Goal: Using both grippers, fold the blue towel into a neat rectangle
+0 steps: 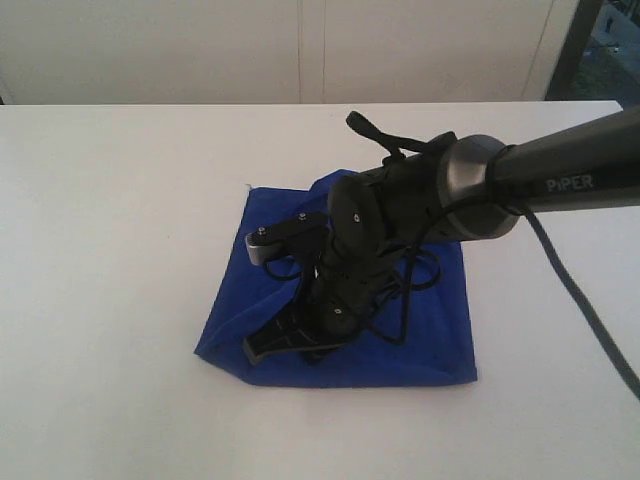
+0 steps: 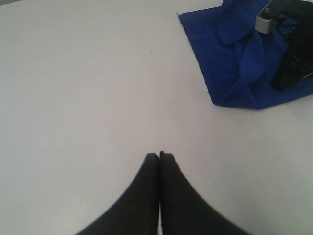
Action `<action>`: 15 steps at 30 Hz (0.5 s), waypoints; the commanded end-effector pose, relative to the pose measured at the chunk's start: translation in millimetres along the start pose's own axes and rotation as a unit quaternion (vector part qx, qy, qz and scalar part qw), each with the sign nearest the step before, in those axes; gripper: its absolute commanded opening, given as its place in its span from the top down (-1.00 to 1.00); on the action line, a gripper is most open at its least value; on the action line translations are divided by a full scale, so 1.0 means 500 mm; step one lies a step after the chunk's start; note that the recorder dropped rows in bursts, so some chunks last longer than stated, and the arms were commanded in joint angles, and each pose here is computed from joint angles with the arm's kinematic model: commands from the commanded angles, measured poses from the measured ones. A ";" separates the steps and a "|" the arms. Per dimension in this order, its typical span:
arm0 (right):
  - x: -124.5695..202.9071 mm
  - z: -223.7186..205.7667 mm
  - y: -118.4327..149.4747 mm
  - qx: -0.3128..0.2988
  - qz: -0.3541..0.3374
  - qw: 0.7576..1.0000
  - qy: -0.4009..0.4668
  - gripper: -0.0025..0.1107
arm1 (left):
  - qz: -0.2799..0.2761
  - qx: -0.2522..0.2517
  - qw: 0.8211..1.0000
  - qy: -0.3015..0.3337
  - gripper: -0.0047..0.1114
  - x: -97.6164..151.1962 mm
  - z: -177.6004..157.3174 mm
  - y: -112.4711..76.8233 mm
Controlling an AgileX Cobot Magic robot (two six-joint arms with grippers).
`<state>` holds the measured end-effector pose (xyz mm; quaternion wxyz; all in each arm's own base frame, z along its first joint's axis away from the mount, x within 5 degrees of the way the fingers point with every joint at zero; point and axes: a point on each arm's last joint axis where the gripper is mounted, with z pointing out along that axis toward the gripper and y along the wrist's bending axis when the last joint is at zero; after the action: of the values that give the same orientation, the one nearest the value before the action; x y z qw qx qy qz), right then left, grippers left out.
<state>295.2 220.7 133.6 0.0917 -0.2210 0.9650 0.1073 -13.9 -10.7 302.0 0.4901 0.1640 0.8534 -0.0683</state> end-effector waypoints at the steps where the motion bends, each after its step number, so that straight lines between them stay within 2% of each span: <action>1: 0.008 0.011 0.005 -0.001 -0.008 1.000 0.007 0.96 | 0.002 0.001 1.000 0.002 0.92 0.004 0.001 -0.001; 11: -0.004 -0.063 0.010 0.004 -0.019 0.999 -0.041 0.96 | 0.002 0.001 1.000 0.002 0.92 0.004 0.001 -0.001; 15: 0.000 -0.081 -0.011 0.064 -0.026 0.997 -0.040 0.96 | 0.002 0.001 1.000 0.002 0.92 0.004 0.001 -0.001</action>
<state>291.9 215.1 167.1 0.1413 -0.2373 0.9572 0.0869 -13.9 -10.7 302.0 0.4901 0.1640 0.8534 -0.0683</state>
